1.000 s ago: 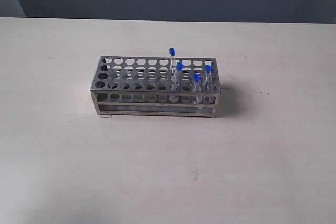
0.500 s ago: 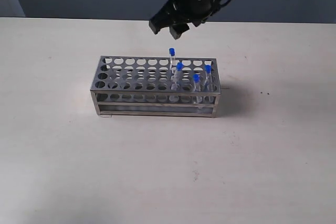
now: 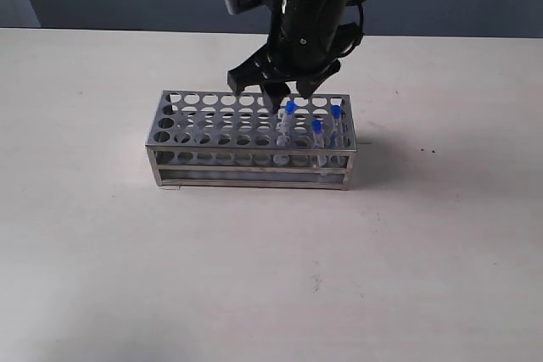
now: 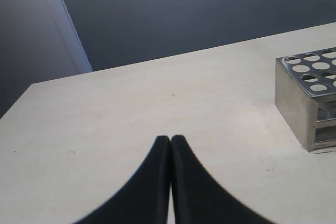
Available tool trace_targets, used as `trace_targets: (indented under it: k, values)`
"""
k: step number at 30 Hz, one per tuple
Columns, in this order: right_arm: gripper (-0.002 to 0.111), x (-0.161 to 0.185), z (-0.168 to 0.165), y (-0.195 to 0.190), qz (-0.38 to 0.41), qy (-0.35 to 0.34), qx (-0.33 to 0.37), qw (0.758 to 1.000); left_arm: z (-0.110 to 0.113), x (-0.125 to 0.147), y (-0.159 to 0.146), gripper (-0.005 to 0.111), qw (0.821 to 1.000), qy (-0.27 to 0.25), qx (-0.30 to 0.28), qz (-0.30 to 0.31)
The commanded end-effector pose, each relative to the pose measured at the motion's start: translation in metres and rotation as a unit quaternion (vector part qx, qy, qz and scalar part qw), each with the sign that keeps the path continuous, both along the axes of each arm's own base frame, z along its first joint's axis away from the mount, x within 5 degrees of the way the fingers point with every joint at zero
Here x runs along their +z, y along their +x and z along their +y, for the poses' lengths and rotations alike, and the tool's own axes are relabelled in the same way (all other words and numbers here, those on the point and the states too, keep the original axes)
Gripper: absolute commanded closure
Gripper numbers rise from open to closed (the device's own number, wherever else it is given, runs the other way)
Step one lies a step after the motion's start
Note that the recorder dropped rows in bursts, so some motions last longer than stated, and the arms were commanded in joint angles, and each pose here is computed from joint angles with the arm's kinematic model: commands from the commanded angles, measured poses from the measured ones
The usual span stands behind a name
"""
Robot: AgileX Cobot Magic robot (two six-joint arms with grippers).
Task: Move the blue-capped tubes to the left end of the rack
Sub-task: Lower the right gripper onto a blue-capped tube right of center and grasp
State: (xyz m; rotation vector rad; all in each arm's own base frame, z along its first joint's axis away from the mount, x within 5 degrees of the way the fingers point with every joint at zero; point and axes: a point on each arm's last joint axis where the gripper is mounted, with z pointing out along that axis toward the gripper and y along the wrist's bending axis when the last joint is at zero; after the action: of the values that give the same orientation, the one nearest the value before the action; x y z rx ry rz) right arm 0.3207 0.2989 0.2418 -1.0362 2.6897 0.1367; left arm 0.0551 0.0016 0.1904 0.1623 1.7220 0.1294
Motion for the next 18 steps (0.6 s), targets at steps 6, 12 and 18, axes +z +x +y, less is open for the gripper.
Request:
trace_targets:
  k: [6,12,18]
  values:
    - [0.069,-0.027,0.005,0.005,0.021,-0.009,-0.003,1.0,0.0,0.002,0.0,0.106,1.0,0.0,-0.003,-0.005]
    - [0.109,-0.029,0.007,0.008,0.007,-0.004,-0.002,1.0,0.0,0.002,0.0,0.106,1.0,0.0,-0.003,-0.005]
    - [0.108,-0.016,0.006,0.005,-0.009,0.0,0.004,1.0,0.0,0.002,0.0,0.106,1.0,0.0,-0.003,-0.005]
